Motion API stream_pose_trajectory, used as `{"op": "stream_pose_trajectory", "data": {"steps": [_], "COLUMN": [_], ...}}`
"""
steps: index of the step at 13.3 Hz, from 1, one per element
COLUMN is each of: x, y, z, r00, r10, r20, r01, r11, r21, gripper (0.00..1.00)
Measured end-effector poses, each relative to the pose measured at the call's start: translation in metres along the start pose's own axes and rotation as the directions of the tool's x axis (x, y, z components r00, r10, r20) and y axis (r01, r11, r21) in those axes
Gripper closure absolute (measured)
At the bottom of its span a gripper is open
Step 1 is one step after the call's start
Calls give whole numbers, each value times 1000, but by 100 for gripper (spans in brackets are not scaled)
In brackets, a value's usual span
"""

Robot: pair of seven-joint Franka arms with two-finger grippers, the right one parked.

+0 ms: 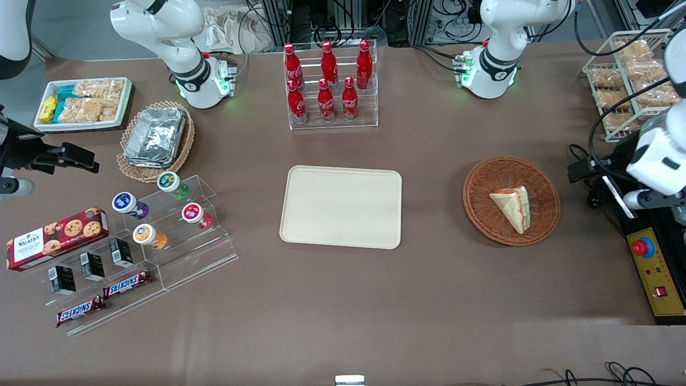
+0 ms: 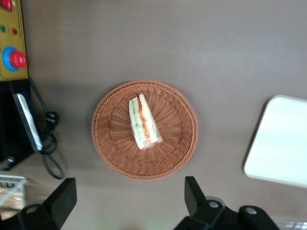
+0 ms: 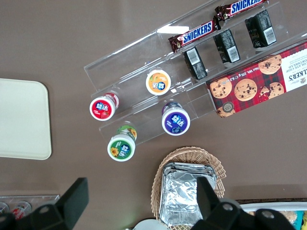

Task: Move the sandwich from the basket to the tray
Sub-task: 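Move the left gripper over the wrapped sandwich in the wicker basket, then lower the left gripper and close it on the wrapped sandwich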

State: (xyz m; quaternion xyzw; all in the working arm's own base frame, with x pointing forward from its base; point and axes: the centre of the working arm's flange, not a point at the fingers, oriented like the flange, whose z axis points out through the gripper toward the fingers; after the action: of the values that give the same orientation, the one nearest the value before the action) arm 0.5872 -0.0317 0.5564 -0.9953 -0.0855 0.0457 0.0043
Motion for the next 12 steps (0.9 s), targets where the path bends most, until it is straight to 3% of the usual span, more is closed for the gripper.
{"op": "stream_pose_trajectory", "data": {"steps": [2, 5, 12], "x": [-10, -46, -71], "y": [7, 0, -26], "z": [45, 121, 223], "r00": [991, 949, 901], "r10": [-129, -307, -426], "r20": [-36, -77, -79], "r01": [129, 306, 424], "r11": [992, 952, 905], "r21": [-7, -23, -42], "gripper": [0, 0, 0]}}
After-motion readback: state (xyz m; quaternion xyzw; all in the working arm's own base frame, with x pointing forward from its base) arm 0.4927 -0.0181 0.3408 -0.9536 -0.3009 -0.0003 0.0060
